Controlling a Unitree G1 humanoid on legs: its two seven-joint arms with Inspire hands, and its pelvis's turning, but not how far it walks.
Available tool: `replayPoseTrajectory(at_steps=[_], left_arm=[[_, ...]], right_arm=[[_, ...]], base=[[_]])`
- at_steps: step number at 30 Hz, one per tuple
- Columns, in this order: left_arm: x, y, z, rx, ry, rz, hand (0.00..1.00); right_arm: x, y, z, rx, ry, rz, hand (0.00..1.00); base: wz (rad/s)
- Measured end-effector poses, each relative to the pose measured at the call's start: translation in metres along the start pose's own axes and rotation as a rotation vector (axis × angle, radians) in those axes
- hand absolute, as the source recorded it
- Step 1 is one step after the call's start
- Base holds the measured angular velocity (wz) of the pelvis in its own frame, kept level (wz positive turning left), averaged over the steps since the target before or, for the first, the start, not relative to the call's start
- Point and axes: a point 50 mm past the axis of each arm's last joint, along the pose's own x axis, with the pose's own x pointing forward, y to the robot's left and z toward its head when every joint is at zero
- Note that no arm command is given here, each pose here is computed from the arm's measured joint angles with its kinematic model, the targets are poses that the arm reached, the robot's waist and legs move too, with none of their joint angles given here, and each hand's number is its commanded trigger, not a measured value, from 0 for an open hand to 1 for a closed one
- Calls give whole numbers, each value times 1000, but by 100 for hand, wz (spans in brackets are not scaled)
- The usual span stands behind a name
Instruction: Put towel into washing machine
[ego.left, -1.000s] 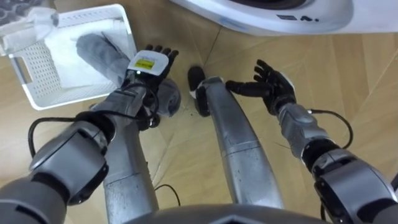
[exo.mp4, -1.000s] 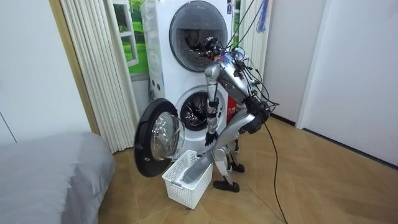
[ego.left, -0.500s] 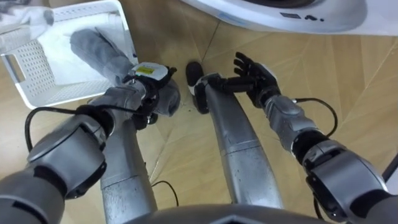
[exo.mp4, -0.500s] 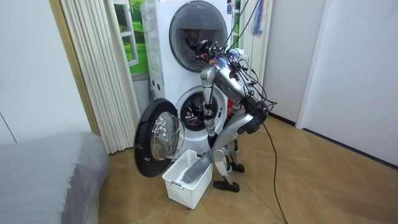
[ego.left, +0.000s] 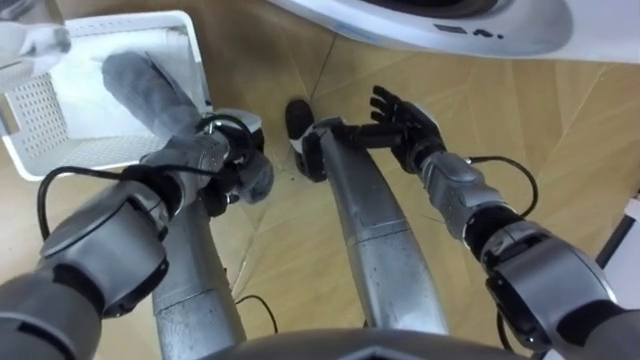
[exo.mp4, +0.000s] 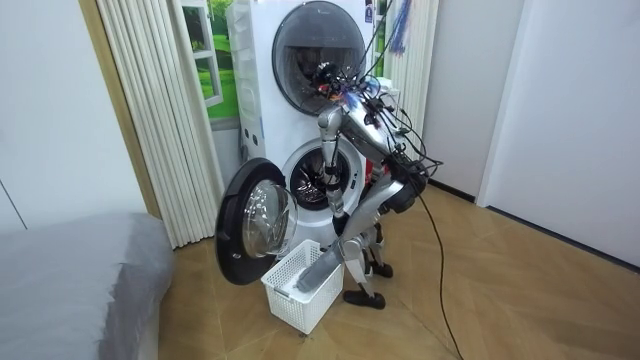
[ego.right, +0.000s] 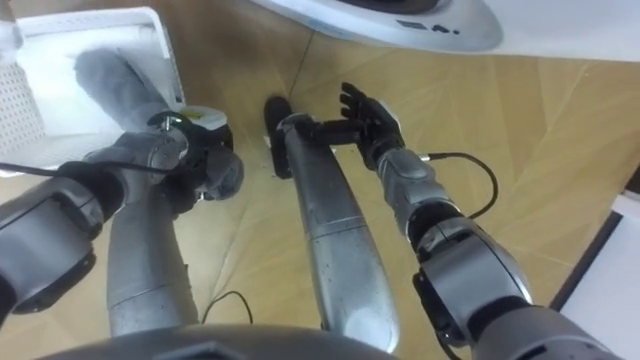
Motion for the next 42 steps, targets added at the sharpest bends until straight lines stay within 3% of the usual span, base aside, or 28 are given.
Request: replayPoseTrajectory(at_steps=[8,17,24,29,36,42], left_arm=[[2,-8,9,3,-21,-24,100],[3,-32,27,-48,-73,-48,100],[-1,-55,27,-237,-79,23,100],[-2,-48,14,-344,-49,126,100],[-5,-22,22,-715,-124,275,100],[-6,-27,40,-928,-239,229,100]], right_arm=[[-2,1,-11,-3,27,-30,0],[-17,-8,-52,-11,148,-64,0],[-32,-26,-76,-87,220,-103,0],[-38,-38,-79,-137,235,-121,0],[-42,-45,-81,-221,241,-102,0],[-42,-39,-84,-267,245,-76,0]], base=[[-1],[-3],[8],[17],[2],[2]])
